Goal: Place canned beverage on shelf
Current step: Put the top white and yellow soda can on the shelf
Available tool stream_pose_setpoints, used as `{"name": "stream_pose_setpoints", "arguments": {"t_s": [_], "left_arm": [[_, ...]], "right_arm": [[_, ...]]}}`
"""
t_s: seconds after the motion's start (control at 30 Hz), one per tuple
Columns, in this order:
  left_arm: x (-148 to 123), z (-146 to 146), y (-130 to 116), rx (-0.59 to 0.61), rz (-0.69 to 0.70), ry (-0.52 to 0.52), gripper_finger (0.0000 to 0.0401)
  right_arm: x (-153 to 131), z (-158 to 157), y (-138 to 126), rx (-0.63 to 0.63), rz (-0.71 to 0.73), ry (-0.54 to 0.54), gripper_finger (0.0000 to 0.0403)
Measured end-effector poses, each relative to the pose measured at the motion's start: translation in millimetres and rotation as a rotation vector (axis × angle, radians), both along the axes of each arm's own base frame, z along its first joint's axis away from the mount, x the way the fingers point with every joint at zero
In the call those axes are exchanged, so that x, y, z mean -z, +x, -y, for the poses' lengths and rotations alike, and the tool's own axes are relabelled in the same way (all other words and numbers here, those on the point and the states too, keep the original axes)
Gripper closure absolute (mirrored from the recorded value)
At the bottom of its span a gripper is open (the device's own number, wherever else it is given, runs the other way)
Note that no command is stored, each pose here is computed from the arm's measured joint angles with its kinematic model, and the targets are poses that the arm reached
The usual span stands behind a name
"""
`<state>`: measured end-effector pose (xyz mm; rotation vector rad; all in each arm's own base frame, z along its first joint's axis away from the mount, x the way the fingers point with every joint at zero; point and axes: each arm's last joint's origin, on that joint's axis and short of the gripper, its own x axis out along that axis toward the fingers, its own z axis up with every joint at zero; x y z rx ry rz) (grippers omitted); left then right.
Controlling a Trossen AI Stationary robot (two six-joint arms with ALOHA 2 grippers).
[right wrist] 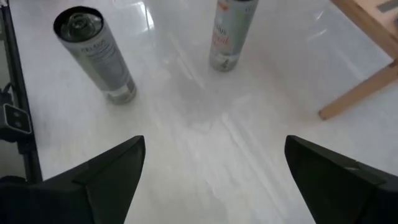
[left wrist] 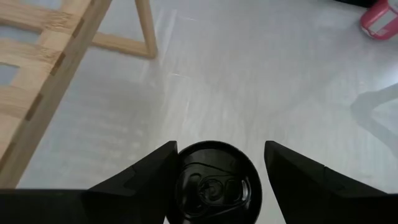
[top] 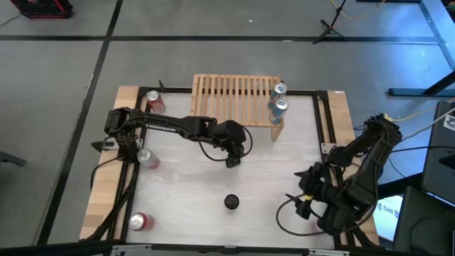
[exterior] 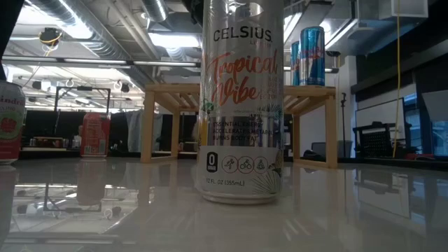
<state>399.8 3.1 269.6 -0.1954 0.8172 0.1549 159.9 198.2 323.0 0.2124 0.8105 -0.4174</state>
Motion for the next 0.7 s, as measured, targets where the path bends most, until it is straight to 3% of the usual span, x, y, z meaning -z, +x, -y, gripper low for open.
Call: {"name": "stream_pose_setpoints", "arguments": {"t_s": [0.6,0.7], "left_arm": [[-29.7,3.0,-7.4,0.037,0.102,-0.020,0.0164],[-33.4,0.6,-7.4,0.037,0.097,-0.029,0.0147]], "right_arm": [[0.0,-2.4,-6.3,0.003,0.012,-0.004,0.0029],[-0.1,-1.8,-6.4,0.004,0.013,-0.013,0.0029]]}}
